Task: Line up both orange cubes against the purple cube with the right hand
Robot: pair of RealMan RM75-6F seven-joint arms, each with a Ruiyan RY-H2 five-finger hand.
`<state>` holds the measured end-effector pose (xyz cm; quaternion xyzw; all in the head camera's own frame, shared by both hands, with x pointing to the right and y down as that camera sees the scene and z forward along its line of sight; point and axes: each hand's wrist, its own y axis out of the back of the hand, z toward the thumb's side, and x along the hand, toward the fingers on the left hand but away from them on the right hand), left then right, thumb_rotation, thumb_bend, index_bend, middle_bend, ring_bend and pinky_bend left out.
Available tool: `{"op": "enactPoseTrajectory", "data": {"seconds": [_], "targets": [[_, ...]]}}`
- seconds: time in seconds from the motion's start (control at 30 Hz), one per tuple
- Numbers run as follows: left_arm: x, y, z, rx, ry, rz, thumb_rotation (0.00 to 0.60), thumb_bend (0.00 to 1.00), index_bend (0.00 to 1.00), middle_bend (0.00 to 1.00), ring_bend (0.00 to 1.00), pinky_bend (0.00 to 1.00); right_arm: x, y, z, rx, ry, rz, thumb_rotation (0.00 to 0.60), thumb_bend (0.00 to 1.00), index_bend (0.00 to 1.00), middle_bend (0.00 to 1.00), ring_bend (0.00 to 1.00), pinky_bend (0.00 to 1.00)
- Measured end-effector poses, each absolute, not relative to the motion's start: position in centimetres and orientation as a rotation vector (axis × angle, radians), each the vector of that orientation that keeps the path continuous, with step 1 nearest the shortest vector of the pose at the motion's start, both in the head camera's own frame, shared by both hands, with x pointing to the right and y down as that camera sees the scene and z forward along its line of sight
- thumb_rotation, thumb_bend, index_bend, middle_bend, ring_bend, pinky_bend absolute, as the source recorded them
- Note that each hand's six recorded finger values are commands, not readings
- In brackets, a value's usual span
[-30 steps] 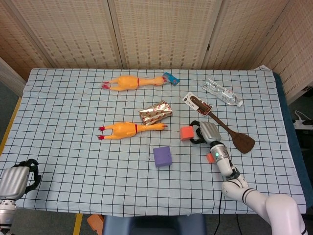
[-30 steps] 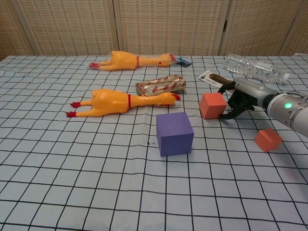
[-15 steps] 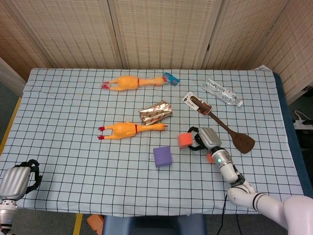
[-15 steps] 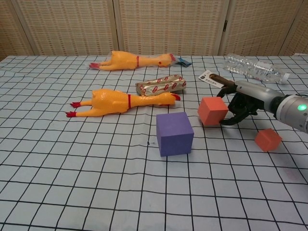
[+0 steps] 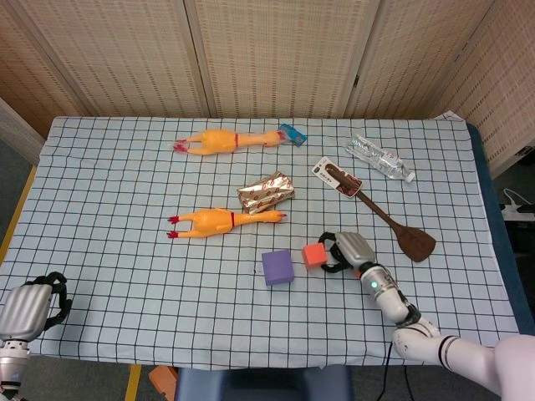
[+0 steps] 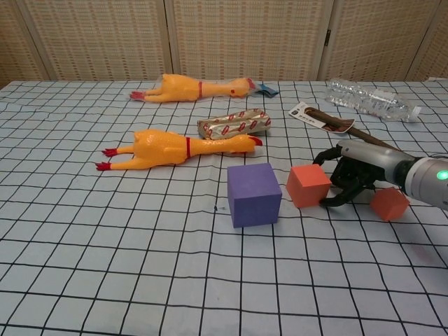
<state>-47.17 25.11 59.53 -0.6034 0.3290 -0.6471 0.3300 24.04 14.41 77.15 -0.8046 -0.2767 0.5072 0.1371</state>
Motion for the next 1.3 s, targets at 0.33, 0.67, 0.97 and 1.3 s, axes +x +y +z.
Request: {"op": "enactPoseTrajectory", "data": {"seconds": [0.33, 0.67, 0.97, 1.3], "targets": [[-47.2, 25.1, 59.5, -1.578, 0.865, -1.693, 0.600, 0.41, 0.26, 0.35, 0.39, 0.50, 23.1, 15.4, 77.8, -2.367, -0.780, 1.462, 0.600, 0.13, 0.60, 0.90, 0.83, 0.88], [-47.2, 25.1, 59.5, -1.578, 0.865, -1.697, 0.600, 0.41, 0.26, 0.35, 0.39, 0.51, 23.1, 15.3, 77.7, -2.356, -0.785, 1.454, 0.600, 0.13, 0.60, 0.90, 0.83, 0.88], [-47.2, 25.1, 59.6, -1.579, 0.860, -1.701, 0.600, 0.40, 0.26, 0.35, 0.39, 0.51, 23.3, 14.8, 77.0, -2.356, -0.775, 1.453, 0.600, 0.13, 0.60, 0.90, 0.83, 0.88], [-47.1, 25.2, 59.6, -1.578, 0.858, -1.700, 0.600, 0.40, 0.26, 0.35, 0.39, 0.51, 23.0, 14.5, 76.0, -2.349, -0.761, 1.426, 0.600, 0.13, 0.60, 0.90, 0.83, 0.88]]}}
